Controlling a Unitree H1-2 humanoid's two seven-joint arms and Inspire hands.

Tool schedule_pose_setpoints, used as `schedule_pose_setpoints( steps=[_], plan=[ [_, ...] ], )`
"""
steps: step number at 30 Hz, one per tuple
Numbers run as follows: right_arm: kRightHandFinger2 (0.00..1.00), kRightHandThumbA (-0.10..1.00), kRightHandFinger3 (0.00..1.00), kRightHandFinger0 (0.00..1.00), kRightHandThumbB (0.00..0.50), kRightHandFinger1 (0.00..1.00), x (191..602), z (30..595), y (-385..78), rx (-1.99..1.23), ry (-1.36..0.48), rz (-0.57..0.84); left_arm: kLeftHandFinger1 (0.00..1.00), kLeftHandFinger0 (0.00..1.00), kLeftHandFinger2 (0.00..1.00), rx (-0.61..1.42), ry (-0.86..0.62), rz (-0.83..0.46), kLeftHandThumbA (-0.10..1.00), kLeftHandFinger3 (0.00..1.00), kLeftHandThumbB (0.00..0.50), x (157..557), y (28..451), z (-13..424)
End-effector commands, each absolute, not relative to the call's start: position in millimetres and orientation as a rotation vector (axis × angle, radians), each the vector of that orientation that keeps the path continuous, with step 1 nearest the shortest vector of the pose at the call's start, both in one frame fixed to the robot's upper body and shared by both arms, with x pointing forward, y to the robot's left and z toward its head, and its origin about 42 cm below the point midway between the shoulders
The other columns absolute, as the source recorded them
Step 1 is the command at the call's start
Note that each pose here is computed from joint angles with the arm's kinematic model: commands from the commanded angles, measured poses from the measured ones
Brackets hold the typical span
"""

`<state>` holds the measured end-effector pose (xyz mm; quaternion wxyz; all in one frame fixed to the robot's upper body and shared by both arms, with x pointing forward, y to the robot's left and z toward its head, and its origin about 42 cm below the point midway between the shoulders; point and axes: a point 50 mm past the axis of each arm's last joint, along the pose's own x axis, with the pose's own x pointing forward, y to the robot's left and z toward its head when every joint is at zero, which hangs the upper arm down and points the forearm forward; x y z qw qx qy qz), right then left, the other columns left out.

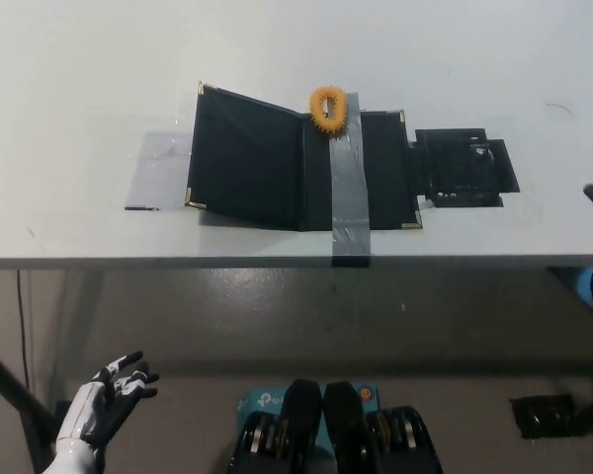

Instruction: The robot uses its right hand to push the cover of the diary kept in the middle of the desk towards the left to open it

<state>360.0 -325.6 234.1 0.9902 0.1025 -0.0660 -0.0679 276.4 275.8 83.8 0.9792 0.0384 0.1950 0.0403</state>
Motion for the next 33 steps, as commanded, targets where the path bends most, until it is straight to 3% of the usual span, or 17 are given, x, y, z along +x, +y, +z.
schedule_pose_setpoints(
  steps=[1,4,10,16,18,21,24,28,33],
  plan=[
    [0.94,1.0,1.0,0.87,0.168,0.93,347,232,-345,0.149,-0.225,-0.151,0.7,0.95,0.68,0.083,0.337,0.103,0.57,0.83,0.157,276,283,93],
    [0.91,1.0,0.96,0.84,0.145,0.9,338,215,-349,0.127,-0.187,-0.181,0.72,0.95,0.72,0.083,0.336,0.1,0.57,0.85,0.151,277,283,93],
    [0.89,1.0,0.93,0.81,0.208,0.88,315,160,-354,0.119,-0.073,-0.245,0.73,0.97,0.75,0.082,0.334,0.101,0.58,0.87,0.157,276,283,93],
    [0.88,0.99,0.93,0.82,0.206,0.88,292,101,-366,0.099,0.033,-0.316,0.71,0.92,0.73,0.086,0.327,0.103,0.6,0.85,0.173,278,286,93],
    [0.89,0.99,0.92,0.83,0.222,0.89,290,93,-371,0.101,0.048,-0.331,0.73,0.92,0.74,0.089,0.326,0.102,0.61,0.84,0.2,278,286,93],
    [0.89,0.97,0.91,0.82,0.218,0.87,284,79,-378,0.103,0.064,-0.36,0.72,0.92,0.72,0.084,0.329,0.106,0.61,0.84,0.189,278,287,93],
    [0.86,0.96,0.89,0.78,0.17,0.85,278,70,-381,0.084,0.084,-0.383,0.71,0.92,0.73,0.081,0.325,0.105,0.6,0.86,0.178,279,288,95],
    [0.84,0.95,0.85,0.77,0.213,0.83,273,62,-384,0.086,0.097,-0.398,0.7,0.91,0.72,0.09,0.326,0.112,0.61,0.85,0.182,279,287,95],
    [0.81,0.97,0.83,0.74,0.208,0.81,270,60,-383,0.077,0.104,-0.422,0.71,0.91,0.74,0.088,0.333,0.117,0.61,0.85,0.193,275,288,94]
  ],
)
